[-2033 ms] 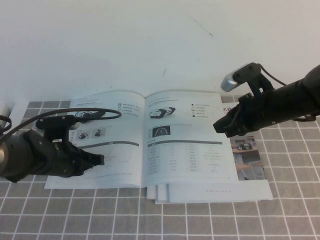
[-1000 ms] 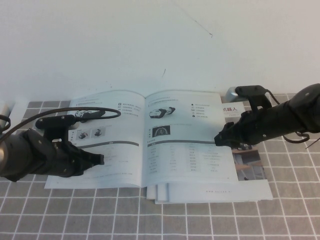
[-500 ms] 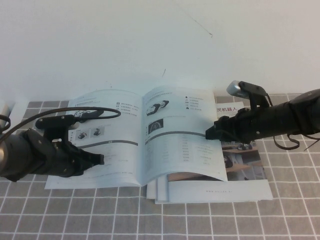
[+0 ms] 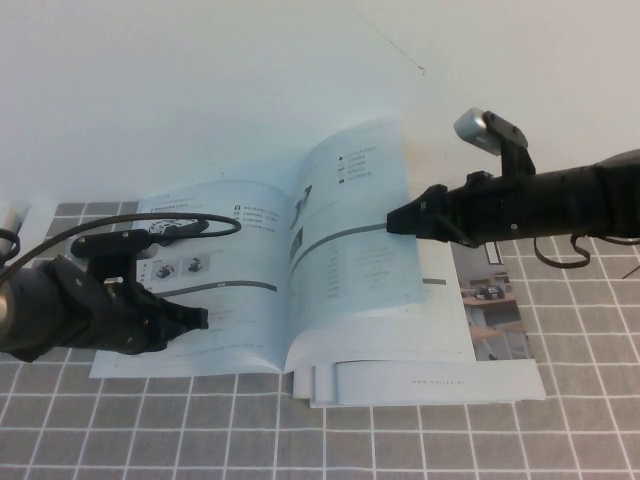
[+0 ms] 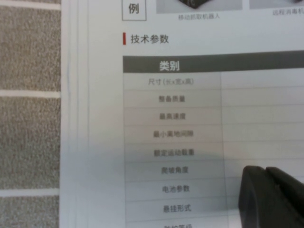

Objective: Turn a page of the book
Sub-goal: Open the closed book

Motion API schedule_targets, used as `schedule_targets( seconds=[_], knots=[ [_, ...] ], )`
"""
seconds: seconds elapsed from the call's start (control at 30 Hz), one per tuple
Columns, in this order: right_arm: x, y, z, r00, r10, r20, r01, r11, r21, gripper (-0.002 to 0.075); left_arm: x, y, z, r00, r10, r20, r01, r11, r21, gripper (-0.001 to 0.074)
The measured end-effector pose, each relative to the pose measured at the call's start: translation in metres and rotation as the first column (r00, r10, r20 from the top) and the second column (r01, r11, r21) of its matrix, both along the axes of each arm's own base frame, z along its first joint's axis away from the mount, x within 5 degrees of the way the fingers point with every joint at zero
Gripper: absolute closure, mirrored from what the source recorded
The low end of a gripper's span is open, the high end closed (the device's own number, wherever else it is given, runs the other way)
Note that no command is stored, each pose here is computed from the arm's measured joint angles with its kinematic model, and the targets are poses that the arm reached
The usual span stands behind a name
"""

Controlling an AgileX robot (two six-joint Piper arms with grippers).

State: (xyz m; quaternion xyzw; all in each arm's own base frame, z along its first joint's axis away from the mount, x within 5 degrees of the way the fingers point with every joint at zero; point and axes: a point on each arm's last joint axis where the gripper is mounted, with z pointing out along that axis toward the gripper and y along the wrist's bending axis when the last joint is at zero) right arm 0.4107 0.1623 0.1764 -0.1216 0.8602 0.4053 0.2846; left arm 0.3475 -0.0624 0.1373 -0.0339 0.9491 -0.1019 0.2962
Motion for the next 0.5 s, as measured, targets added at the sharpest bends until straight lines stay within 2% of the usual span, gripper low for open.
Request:
schedule_targets(
  seconds=[0.2, 0.5],
  knots=[
    [-0.001, 0.012, 0.019, 0.998, 0.066, 0.009, -0.067, 0.988, 0.137, 0.0358, 0.0, 0.0, 0.0, 1.0, -0.003, -0.005, 0.003, 1.0, -0.002, 0.0738],
    [-0.007, 0.026, 0.033, 0.992, 0.12, 0.05, -0.129, 0.953, 0.274, 0.0358, 0.001, 0.0, 0.0, 0.999, 0.033, -0.003, -0.033, 0.999, -0.028, 0.0738]
  ],
)
